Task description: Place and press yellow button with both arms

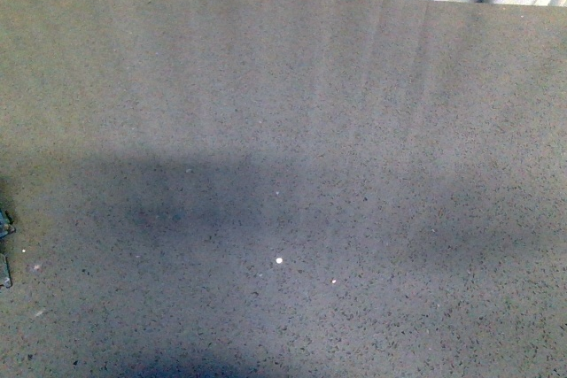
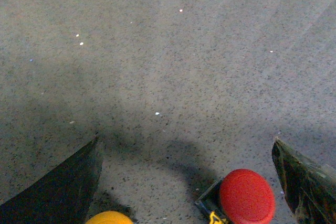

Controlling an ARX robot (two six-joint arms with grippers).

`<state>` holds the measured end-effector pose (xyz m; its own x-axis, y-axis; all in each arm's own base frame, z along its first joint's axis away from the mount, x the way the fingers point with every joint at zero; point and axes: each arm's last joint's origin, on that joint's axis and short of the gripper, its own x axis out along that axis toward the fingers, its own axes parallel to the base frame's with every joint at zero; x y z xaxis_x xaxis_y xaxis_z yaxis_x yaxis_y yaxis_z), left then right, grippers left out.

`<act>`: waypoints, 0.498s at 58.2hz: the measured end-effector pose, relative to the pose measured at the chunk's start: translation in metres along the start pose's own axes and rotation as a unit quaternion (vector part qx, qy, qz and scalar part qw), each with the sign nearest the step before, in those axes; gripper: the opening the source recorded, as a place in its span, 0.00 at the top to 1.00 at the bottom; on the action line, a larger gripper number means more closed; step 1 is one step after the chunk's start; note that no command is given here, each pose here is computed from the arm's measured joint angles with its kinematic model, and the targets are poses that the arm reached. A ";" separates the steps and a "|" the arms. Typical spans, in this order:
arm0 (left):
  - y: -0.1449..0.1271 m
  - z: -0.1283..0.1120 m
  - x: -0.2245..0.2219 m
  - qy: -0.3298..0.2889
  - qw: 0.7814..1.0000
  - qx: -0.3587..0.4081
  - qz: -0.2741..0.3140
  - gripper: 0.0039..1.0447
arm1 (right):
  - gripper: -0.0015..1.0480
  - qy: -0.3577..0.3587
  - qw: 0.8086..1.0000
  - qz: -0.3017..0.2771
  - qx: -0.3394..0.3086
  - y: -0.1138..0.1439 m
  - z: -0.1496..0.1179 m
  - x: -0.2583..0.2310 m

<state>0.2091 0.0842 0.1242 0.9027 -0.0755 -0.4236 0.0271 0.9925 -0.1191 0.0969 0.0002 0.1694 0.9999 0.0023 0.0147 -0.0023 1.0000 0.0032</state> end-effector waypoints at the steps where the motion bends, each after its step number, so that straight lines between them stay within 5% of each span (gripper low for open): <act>1: 0.002 -0.001 0.000 0.001 1.000 -0.001 0.003 0.09 | 0.09 0.000 1.000 0.000 0.000 0.000 0.000 0.000; 29: 0.017 -0.023 0.005 0.031 0.999 -0.010 0.036 0.09 | 0.09 0.000 1.000 0.000 0.000 0.000 0.000 0.000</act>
<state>0.2038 0.0982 0.0993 0.8741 -0.0094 -0.4857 -0.0471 0.9935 -0.1040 0.0969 0.0002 0.1694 0.9999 0.0019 0.0147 -0.0020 1.0000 0.0032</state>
